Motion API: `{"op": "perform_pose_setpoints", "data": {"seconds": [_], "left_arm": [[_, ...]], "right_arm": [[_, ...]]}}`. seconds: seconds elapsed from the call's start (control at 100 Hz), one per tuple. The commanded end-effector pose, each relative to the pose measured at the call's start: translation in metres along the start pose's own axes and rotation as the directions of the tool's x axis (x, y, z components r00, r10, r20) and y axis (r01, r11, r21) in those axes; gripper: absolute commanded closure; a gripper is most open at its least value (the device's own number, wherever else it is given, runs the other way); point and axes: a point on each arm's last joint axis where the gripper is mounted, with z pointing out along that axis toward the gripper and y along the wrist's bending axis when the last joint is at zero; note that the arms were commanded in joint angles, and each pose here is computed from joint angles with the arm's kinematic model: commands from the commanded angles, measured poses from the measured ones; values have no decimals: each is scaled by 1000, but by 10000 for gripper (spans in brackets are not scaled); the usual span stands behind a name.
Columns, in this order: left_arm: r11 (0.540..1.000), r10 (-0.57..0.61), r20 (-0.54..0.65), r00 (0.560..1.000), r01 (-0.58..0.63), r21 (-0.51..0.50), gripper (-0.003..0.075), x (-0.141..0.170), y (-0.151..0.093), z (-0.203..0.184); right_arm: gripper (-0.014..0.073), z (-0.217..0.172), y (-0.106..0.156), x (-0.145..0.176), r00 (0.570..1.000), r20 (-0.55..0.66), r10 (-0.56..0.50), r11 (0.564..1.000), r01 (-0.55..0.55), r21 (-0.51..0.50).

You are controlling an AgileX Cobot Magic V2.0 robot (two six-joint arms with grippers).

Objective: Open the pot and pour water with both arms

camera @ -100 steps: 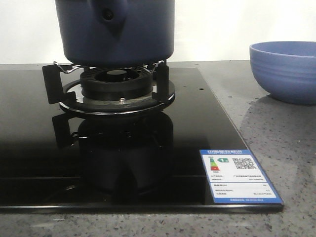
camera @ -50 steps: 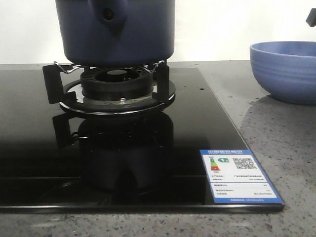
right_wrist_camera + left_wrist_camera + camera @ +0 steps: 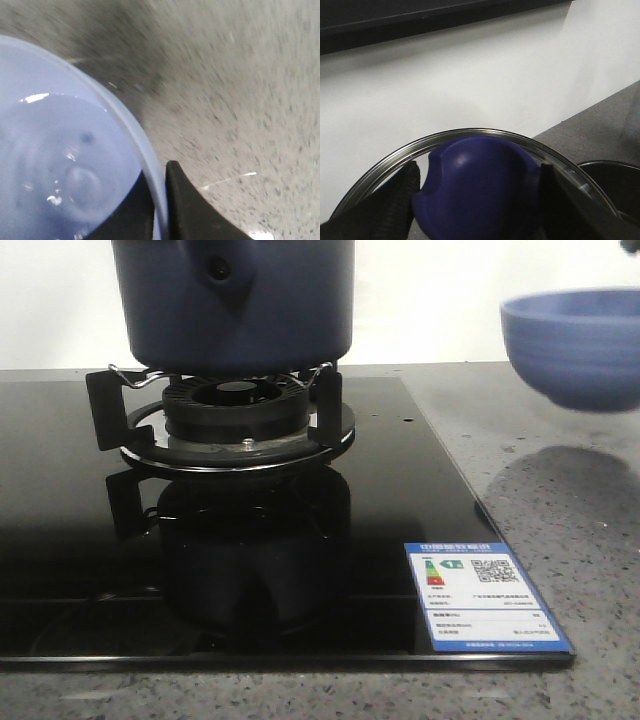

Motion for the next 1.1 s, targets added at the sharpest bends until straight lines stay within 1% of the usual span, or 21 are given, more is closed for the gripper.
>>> {"op": "perform_pose_setpoints", "data": {"seconds": [0.0,0.09,0.21,0.33,0.42,0.56,0.78,0.95,1.09], "left_arm": [[999,-34,132,991,37,-24,374,-27,-5,-16],[998,-52,131,990,54,-14,374,-25,-2,-14],[998,-64,120,991,66,-12,374,-21,2,-13],[997,-70,117,991,72,-18,374,-20,5,-13],[997,-71,116,991,75,-26,374,-19,7,-13],[997,-73,117,990,77,-31,374,-19,9,-15],[996,-74,117,990,80,-43,374,-18,12,-17],[995,-77,119,990,84,-53,374,-18,15,-19],[994,-79,121,990,87,-63,374,-18,18,-21]], "right_arm": [[657,-43,18,-18,988,151,-20,998,28,-50],[657,-62,34,-28,978,198,-60,994,76,-74],[657,-90,59,-39,954,275,-119,983,152,-101],[656,-109,84,-47,930,322,-174,965,226,-132],[653,-120,101,-54,911,363,-195,952,265,-155],[653,-125,129,-63,894,389,-222,929,315,-193],[653,-111,168,-73,875,406,-264,892,381,-242],[653,-102,187,-76,858,436,-270,874,408,-262],[653,-106,200,-78,821,516,-246,861,429,-272]]}}
